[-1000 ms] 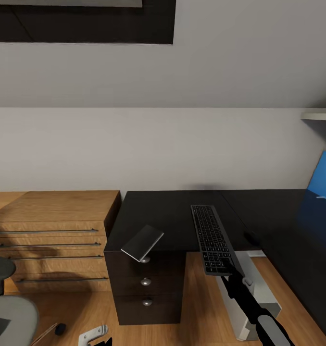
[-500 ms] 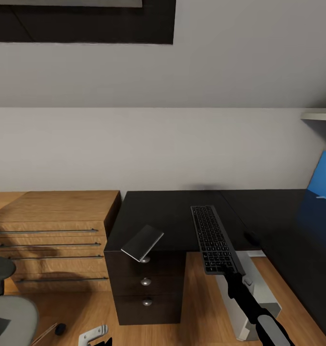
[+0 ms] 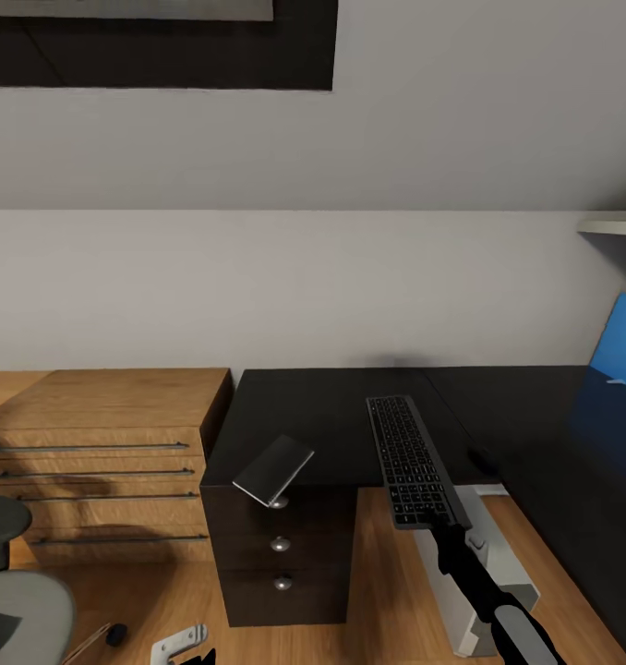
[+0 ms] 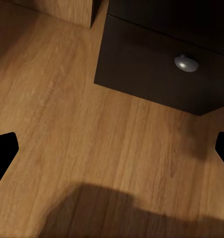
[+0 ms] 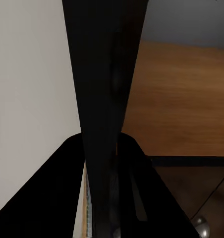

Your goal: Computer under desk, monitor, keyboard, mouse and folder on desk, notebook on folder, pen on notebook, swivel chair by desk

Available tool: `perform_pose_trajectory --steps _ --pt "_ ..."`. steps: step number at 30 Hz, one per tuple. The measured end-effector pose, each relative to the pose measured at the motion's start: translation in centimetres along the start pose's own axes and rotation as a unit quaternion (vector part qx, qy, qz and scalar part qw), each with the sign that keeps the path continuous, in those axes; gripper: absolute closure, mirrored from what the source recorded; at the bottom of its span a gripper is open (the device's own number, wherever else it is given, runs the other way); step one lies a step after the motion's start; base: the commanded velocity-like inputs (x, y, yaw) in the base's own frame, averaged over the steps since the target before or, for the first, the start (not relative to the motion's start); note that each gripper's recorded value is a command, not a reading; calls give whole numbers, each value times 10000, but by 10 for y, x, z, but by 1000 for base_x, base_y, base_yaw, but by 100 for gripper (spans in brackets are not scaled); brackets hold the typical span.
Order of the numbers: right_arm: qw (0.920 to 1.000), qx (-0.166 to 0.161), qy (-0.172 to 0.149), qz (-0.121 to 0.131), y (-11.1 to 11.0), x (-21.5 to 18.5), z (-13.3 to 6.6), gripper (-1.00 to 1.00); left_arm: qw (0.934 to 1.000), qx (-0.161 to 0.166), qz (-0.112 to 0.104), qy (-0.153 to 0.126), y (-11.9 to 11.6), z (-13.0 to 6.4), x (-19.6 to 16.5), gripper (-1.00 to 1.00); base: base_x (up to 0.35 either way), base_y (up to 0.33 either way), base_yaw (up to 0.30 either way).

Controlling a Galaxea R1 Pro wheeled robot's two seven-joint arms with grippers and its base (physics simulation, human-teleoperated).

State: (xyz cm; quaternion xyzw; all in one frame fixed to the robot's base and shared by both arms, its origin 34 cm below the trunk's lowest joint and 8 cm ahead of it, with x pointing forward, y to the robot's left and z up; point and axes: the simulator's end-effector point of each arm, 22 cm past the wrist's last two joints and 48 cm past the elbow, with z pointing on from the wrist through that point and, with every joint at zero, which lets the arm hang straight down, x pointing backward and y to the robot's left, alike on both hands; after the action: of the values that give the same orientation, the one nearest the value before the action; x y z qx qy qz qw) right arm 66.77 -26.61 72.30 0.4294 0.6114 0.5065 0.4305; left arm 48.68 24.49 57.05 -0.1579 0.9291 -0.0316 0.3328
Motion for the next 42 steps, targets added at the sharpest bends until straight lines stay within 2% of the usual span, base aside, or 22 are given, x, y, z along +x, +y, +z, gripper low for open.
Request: perform_pose_trajectory --steps 19,28,42 --pt "10000 18 -18 -38 32 -8 -3 100 10000 -3 1 3 -6 -24 -21 -100 0 0 0" --pt "9998 94 -70 -156 45 -27 -9 100 10000 -10 6 -38 -8 -35 -29 -100 0 0 0" --pt "9996 39 116 -263 79 -48 -15 100 10000 -19 28 -23 -12 -51 -39 -100 0 0 0"
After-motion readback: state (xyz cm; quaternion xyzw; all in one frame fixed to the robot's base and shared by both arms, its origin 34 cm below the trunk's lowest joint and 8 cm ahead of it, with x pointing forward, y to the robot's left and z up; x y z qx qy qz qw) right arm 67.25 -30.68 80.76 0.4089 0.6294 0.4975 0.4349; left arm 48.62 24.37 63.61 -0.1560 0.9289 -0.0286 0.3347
